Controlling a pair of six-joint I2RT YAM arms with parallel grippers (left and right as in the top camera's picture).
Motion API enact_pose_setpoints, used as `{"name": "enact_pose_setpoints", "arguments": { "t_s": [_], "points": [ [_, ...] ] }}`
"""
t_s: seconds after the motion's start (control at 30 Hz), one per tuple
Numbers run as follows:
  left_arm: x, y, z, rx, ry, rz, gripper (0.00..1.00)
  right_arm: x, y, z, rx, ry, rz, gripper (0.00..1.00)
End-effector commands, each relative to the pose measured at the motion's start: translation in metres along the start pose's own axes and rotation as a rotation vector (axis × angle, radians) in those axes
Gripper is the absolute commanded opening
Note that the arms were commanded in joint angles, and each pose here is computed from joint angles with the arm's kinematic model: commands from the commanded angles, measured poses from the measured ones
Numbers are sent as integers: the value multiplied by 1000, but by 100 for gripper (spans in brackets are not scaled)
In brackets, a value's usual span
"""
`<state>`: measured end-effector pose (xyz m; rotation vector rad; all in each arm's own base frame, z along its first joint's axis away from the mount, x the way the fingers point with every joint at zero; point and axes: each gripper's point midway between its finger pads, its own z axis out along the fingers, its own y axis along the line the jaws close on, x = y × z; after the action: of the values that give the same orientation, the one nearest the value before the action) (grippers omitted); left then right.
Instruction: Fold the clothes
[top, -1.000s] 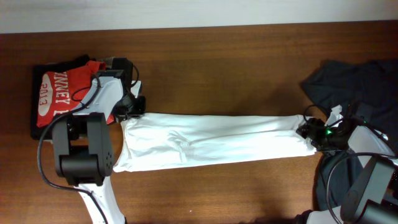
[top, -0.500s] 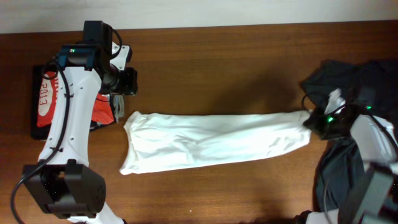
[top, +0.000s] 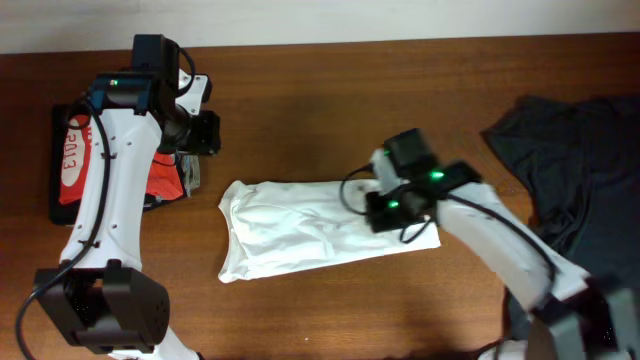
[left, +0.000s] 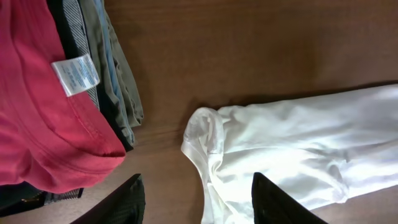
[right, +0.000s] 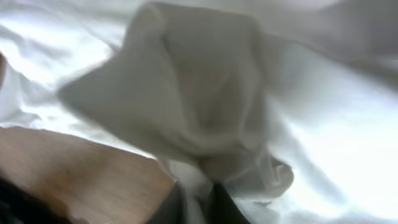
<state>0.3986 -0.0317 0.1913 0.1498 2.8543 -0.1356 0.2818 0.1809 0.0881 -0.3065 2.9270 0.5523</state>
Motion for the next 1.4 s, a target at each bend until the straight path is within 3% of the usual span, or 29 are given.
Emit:
{"name": "enact_pose_setpoints", "arguments": {
  "t_s": [0.0, 0.13, 0.2, 0.37, 0.53, 0.57, 0.6, 0.63, 0.7, 0.73, 0.77, 0.83, 0.93, 1.0, 1.07, 1.13, 1.2, 1.3, 1.37],
  "points": [
    [-3, -2, -16, 9, -39, 17, 55, 8, 19, 35, -1, 70, 2, 43],
    [-3, -2, -16, 9, -39, 17, 55, -25, 26, 5, -42, -84, -2, 50],
    [-2, -2, -15, 10, -38, 17, 56, -39, 2, -25, -37, -166, 71, 52],
    [0, -24, -14, 57, -29, 54, 62, -8, -24, 9, 10, -17, 138, 62],
    [0, -25, -14, 59, -28, 56, 62, 20, -3, 50, -40, 128, 91, 61],
    [0, -25, -14, 59, -28, 56, 62, 22, 5, 54, -57, 135, 73, 53],
    [0, -25, -14, 59, -28, 56, 62, 22, 19, 55, -107, 136, 54, 27],
    [0, -25, -14, 59, -28, 56, 62, 18, 34, 54, -181, 127, 39, 16],
    [-1, -25, -14, 59, -29, 56, 62, 6, 66, 47, -356, 92, -6, 4],
    [0, -25, -14, 59, -28, 56, 62, 0, 74, 42, -399, 65, -27, 7],
    [0, -25, -14, 59, -28, 56, 62, -5, 73, 40, -388, 44, -33, 24],
    [0, -25, -14, 59, -28, 57, 62, -23, 61, 24, -366, -38, -54, 42],
    [0, -25, -14, 58, -29, 57, 69, -52, 3, -21, -312, -176, 75, 58],
    [0, -25, -14, 58, -28, 57, 70, -51, -51, -31, -242, -185, 230, 59],
    [0, -25, -14, 59, -28, 56, 70, -35, -100, -34, -192, -158, 272, 60],
    [-1, -25, -14, 58, -29, 57, 71, -19, -129, -27, -144, -110, 327, 67],
    [-1, -25, -14, 58, -29, 57, 72, 0, -152, -6, -70, -46, 379, 81],
    [13, -25, -13, 61, 30, 50, 72, 3, -153, 2, -85, -29, 334, 82],
    [45, -32, 5, 113, 155, 31, 71, -1, -152, -4, -124, -56, 349, 74]
  ]
}}
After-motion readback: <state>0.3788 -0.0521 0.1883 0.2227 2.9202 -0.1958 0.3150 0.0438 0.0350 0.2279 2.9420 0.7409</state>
